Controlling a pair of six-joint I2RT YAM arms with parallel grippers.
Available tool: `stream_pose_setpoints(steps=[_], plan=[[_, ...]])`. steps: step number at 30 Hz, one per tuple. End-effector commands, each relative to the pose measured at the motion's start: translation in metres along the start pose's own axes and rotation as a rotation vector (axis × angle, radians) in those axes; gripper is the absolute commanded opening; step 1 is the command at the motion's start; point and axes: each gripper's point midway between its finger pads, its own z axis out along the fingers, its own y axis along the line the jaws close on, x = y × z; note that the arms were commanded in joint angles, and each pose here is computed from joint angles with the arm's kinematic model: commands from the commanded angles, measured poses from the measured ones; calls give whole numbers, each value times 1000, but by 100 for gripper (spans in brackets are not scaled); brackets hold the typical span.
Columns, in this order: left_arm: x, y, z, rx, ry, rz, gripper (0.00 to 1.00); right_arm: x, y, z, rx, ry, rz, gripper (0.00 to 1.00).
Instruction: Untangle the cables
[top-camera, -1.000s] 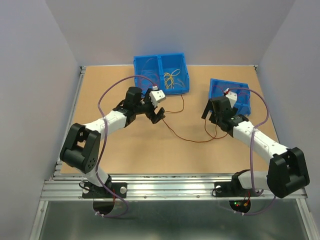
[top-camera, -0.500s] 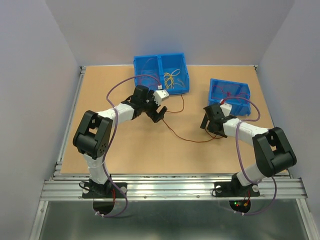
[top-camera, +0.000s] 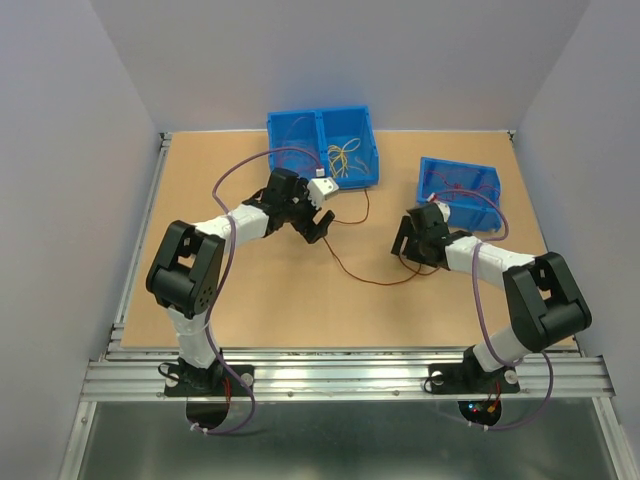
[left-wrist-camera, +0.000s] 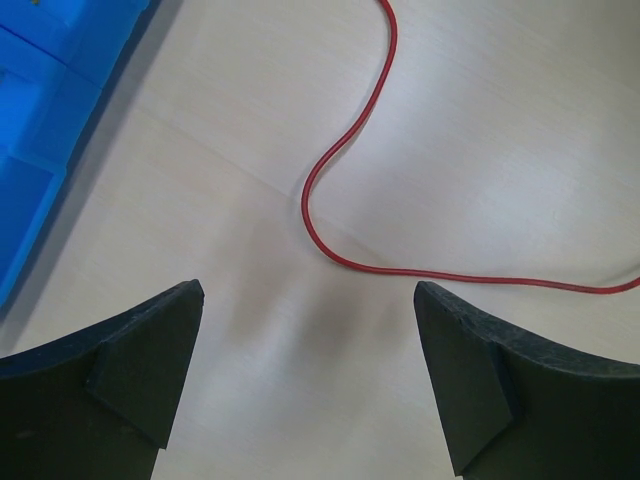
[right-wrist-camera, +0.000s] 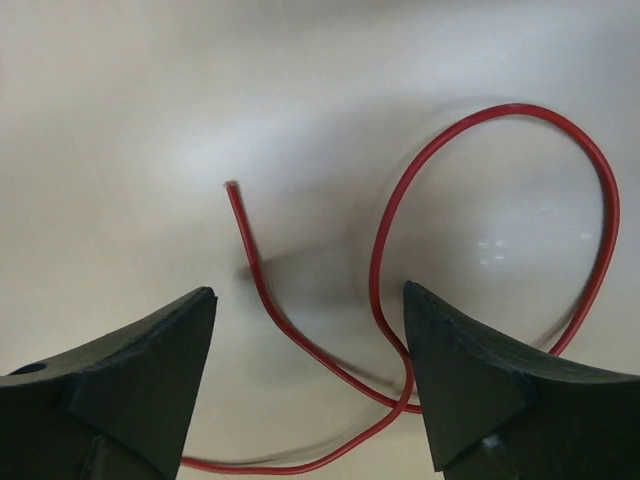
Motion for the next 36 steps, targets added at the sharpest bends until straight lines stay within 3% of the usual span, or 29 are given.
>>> stream_pose_setpoints(steps=[1, 3, 4, 7, 10, 13, 16, 21, 33, 36], plan=[[-16, 4, 1, -5, -23, 16, 99, 7, 32, -6, -170, 31, -49, 77], [-17, 6, 1, -8, -22, 19, 99, 9, 35, -6, -180, 36, -61, 69], [-16, 5, 2, -5, -20, 16, 99, 10, 36, -6, -186, 40, -76, 60], [-15, 5, 3, 0, -14, 16, 99, 13, 42, -6, -193, 40, -115, 54], [-12, 5, 5, 4, -1, 13, 99, 16, 49, -4, -184, 39, -156, 56], [-9, 5, 7, 10, 17, 5, 99, 22, 49, 0, -126, 54, -202, 66], [-7, 6, 9, 6, 28, -3, 99, 26, 52, 2, -98, 48, -240, 70], [-7, 9, 14, -11, 41, -16, 99, 30, 57, 0, -87, 34, -280, 63], [17, 1, 31, 13, 151, -74, 91, 38, 63, 1, -30, 14, -373, 61], [23, -1, 36, 4, 178, -78, 84, 39, 65, 0, -7, -3, -397, 51]])
